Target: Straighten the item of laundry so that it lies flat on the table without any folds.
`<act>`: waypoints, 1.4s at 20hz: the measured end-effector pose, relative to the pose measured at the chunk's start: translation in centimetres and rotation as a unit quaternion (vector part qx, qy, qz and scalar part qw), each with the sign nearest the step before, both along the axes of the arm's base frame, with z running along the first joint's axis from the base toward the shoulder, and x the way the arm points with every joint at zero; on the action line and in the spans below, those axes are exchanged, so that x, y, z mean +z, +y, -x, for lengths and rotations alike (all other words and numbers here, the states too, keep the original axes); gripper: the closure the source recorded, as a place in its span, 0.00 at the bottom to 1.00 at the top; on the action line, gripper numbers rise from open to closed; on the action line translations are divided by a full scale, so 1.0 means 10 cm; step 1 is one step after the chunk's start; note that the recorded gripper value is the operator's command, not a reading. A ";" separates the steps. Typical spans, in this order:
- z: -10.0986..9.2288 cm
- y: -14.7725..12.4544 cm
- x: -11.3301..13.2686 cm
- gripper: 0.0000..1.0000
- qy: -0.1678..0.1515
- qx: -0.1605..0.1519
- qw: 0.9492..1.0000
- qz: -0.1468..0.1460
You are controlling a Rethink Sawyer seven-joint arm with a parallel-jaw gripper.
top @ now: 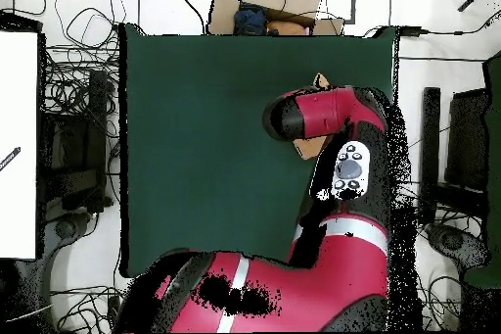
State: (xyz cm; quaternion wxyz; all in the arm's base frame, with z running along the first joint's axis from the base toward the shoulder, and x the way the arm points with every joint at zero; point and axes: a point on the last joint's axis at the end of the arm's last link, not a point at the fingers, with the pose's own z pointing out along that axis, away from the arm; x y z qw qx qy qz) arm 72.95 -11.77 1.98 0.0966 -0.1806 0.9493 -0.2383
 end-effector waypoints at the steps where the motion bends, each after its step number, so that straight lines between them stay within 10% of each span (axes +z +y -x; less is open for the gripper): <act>1: 0.03 0.01 0.06 1.00 0.005 -0.006 1.000 -0.002; 11: 0.25 0.31 1.04 1.00 0.075 -0.079 0.994 -0.005; 28: 0.18 0.64 1.87 1.00 0.052 -0.093 0.994 -0.041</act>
